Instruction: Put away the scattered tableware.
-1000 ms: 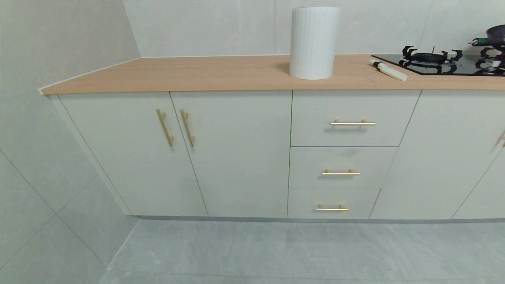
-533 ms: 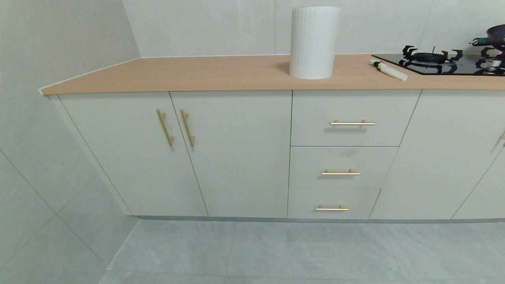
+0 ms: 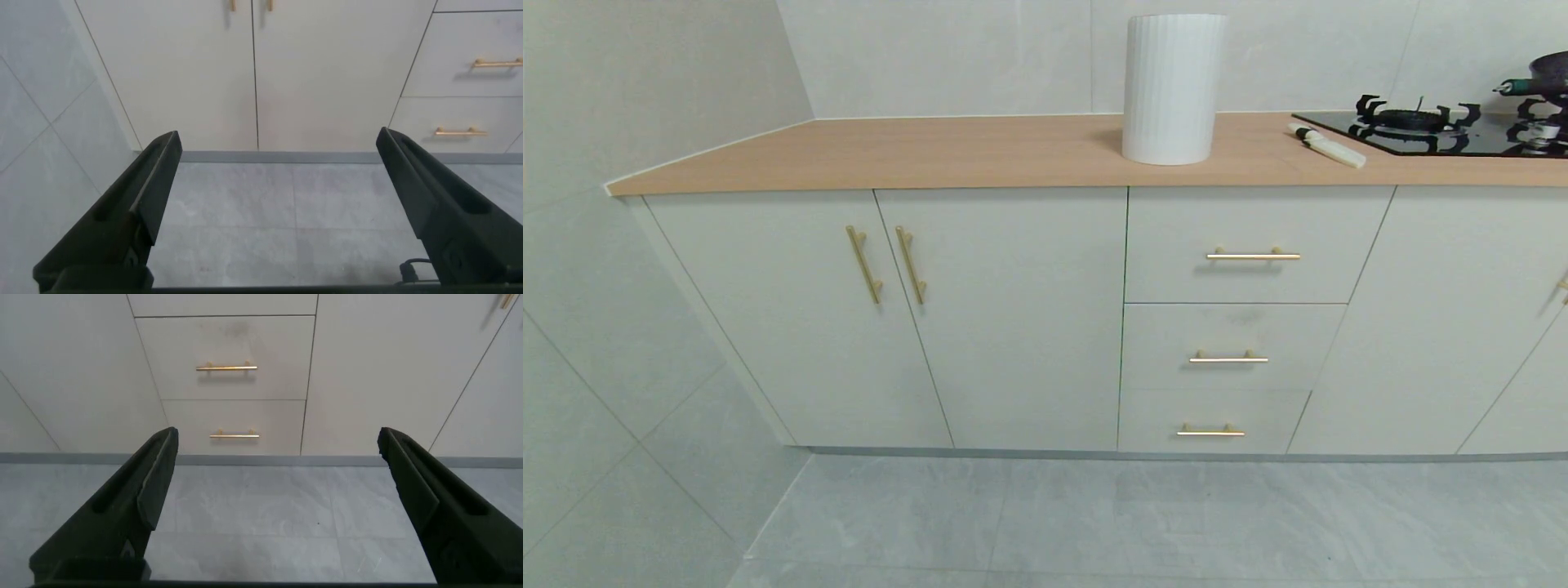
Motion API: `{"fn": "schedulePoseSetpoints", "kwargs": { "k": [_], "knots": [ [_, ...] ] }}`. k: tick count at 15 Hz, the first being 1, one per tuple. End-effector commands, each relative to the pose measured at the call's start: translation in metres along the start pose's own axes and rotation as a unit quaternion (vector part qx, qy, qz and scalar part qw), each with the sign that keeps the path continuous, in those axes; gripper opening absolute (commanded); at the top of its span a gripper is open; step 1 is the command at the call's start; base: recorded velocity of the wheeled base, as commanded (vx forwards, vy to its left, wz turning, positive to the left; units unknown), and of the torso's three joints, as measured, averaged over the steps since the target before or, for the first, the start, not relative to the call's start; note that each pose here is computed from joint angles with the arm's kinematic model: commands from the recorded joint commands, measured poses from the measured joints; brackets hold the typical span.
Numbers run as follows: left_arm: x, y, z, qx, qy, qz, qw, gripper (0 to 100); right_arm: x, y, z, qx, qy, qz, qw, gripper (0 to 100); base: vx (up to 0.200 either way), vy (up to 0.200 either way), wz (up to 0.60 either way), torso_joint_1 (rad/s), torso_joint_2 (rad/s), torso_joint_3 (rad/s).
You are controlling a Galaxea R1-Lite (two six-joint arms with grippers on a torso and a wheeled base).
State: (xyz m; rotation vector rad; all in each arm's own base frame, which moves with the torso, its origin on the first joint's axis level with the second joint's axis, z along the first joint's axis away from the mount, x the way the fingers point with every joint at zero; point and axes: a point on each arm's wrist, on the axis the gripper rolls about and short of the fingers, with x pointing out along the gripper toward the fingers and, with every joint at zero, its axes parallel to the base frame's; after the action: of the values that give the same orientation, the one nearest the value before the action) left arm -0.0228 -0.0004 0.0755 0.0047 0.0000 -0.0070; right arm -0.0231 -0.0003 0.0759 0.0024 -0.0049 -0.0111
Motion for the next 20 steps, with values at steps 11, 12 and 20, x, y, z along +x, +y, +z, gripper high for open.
{"fn": "schedulePoseSetpoints", "kwargs": {
  "k": [11, 12, 20],
  "knots": [
    [0.0000, -0.0001, 0.0002, 0.003, -0.001, 0.000, 1.0000, 100, 0.0002, 0.0000, -0.0002, 0.000, 0.002, 0.000, 1.000, 100, 0.055, 0.000, 0.00, -0.002, 0.00, 0.001],
    [0.0000, -0.0001, 0.0002, 0.003, -0.001, 0.000, 1.0000, 100, 0.0002, 0.0000, -0.0002, 0.000, 0.002, 0.001, 1.000, 100, 0.200, 0.000, 0.00, 0.007, 0.01, 0.002],
    [0.0000, -0.0001, 0.0002, 0.002, -0.001, 0.000, 1.0000, 100, 0.0002, 0.0000, -0.0002, 0.000, 0.002, 0.002, 1.000, 100, 0.200, 0.000, 0.00, 0.004, 0.00, 0.002]
  ]
}}
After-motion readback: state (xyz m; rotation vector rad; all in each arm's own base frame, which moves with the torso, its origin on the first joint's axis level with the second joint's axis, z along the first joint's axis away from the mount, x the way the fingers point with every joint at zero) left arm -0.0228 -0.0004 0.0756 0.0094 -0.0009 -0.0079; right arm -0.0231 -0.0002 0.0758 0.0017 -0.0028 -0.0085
